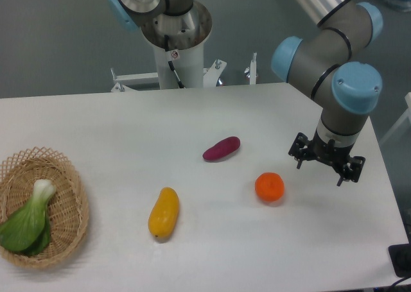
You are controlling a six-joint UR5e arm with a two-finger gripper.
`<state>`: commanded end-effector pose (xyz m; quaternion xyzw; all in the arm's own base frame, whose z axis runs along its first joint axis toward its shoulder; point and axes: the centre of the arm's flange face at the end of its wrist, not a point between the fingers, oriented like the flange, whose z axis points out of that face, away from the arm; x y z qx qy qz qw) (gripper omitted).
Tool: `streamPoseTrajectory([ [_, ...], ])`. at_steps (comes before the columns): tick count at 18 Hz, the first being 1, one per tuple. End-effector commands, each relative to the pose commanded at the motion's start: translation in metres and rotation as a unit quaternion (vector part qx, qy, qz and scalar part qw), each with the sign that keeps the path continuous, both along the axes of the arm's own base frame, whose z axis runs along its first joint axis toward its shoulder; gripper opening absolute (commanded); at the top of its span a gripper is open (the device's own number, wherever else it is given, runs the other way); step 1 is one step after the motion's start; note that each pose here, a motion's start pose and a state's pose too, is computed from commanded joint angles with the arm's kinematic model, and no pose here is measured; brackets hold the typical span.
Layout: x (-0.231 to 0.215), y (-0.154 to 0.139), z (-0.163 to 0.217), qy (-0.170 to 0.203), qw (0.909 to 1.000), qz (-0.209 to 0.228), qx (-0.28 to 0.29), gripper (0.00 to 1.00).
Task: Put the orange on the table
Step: 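Open the gripper to release the orange and lift the gripper away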
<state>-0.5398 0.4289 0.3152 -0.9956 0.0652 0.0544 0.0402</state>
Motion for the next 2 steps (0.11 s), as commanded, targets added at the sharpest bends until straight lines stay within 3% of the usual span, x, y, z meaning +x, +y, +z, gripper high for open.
streamPoseTrajectory([
  [2,0.0005,0.0006,-0.0027,0.005,1.0000,0.000,0.001,1.00],
])
